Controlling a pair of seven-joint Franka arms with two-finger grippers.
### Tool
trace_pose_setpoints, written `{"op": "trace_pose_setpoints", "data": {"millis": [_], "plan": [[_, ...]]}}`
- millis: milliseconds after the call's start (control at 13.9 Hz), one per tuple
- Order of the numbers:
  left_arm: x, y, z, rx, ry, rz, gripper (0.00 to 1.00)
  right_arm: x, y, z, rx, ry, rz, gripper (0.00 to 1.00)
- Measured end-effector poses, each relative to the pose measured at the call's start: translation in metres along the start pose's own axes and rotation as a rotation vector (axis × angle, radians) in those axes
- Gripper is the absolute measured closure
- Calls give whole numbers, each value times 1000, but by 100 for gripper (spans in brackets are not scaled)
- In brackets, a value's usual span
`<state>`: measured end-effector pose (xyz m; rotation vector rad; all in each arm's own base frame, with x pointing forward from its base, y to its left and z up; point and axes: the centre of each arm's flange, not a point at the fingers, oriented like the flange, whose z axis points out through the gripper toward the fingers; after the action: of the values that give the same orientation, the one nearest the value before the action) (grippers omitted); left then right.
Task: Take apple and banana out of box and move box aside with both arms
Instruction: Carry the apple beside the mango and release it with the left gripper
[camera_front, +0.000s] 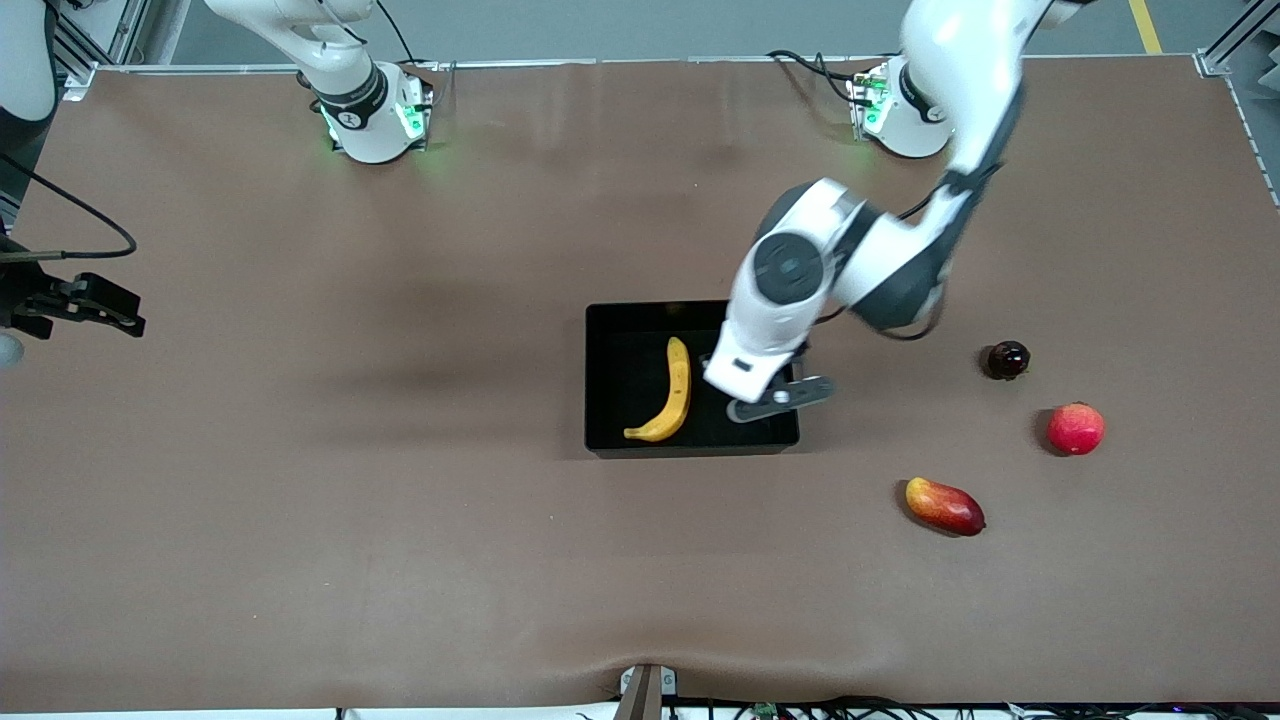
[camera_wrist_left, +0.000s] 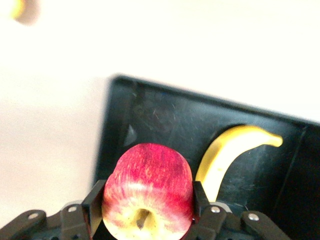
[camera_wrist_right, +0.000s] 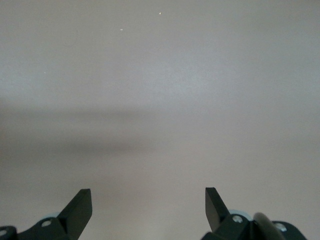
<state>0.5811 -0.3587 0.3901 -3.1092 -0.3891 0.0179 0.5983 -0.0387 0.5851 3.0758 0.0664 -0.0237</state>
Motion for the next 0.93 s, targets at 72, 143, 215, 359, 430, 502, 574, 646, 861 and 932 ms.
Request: {"op": "trace_pose_setpoints", "data": {"millis": [72,143,215,359,430,502,574,646,861,932], "plan": [[12,-21,-26,3,10,14,28,2,-4,4,1,-7,-9,0],[25,-45,-42,14,7,33,28,5,-12,8,2,-14,-24,0],[38,-72,-49,35,-11,50,28,7,-24,11,3,-19,-44,0],[68,-125,-38,70,-63,58,28,10,-50,15,20,-24,-78,0],[83,-153,-24,79,-89,58,28,11,-60,16,41,-26,-86,0],[96,-179,-9,86,-117,61,28,13,-68,20,56,-32,-95,0],[106,-201,7,88,-141,60,28,16,-76,27,62,-43,-98,0],[115,-217,25,88,-154,52,28,20,-84,38,64,-62,-85,0],[128,-237,94,132,-142,74,28,33,-100,70,60,-100,-31,0],[130,-241,116,139,-140,80,28,35,-103,71,59,-101,-25,0]]}}
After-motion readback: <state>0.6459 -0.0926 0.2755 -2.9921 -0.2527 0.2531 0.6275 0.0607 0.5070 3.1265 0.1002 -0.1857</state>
